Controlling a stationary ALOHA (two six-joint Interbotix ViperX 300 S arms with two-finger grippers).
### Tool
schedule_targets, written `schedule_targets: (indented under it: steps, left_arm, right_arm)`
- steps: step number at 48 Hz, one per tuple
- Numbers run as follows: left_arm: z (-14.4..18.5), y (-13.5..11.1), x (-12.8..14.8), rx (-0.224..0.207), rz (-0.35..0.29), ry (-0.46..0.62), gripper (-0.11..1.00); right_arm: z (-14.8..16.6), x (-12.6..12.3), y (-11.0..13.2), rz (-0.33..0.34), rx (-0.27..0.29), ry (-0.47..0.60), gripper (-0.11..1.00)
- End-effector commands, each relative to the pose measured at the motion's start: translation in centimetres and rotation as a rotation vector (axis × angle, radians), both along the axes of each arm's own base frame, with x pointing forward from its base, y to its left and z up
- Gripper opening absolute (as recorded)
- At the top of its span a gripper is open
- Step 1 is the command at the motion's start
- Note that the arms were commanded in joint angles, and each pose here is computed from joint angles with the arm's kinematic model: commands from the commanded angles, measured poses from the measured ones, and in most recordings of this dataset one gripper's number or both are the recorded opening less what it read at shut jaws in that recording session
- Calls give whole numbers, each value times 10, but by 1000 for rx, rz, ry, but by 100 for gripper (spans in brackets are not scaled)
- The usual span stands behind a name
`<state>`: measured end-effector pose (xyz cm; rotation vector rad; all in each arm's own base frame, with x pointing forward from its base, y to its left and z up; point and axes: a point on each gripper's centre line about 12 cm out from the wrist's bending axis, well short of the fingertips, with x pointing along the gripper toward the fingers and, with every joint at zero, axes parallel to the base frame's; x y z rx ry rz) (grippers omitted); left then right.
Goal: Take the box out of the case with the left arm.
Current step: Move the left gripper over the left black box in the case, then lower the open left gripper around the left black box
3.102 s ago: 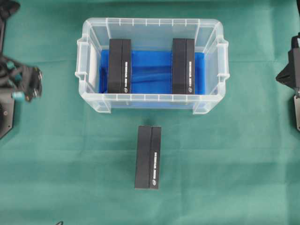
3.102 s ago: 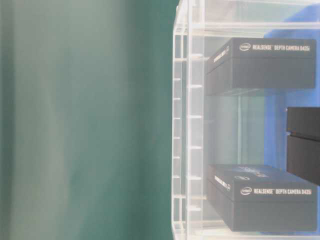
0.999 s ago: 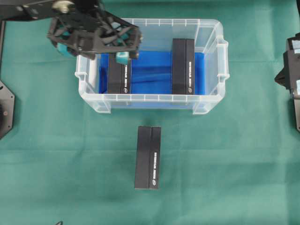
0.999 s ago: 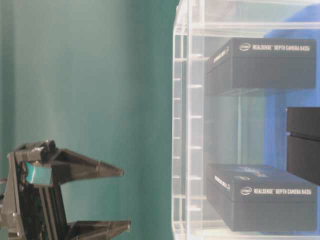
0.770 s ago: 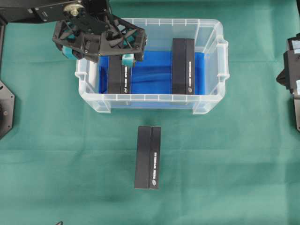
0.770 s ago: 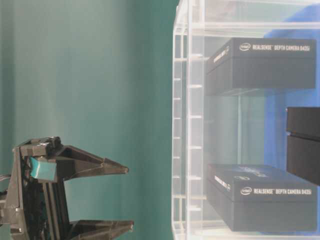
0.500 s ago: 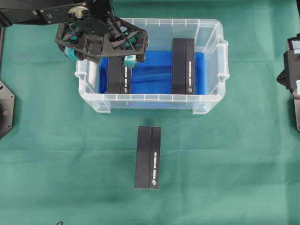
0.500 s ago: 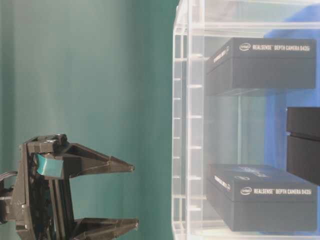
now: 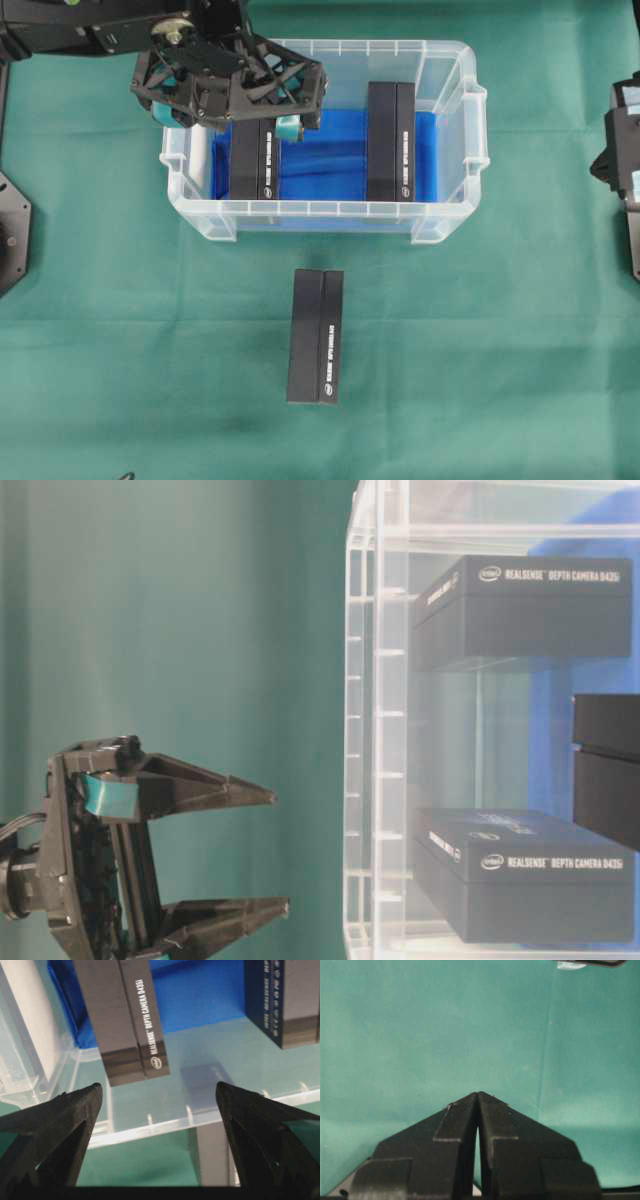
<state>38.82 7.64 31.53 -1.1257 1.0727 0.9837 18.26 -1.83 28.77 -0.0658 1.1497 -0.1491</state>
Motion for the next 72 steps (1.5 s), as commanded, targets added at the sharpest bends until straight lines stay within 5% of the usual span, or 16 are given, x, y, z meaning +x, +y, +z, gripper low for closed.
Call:
schedule_targets:
  steps: [1,43,72]
  left_arm:
    - [10,0,-4,9,3,-26,92]
    - [-2,4,-3,32,7,-13,92]
    - [-24,5,0,11,81,14,92]
  right_arm:
    - [3,2,0,-2,2,-9,3]
    - [3,2,0,-2,2,-9,3]
    - [2,2,0,-1,0,-8,3]
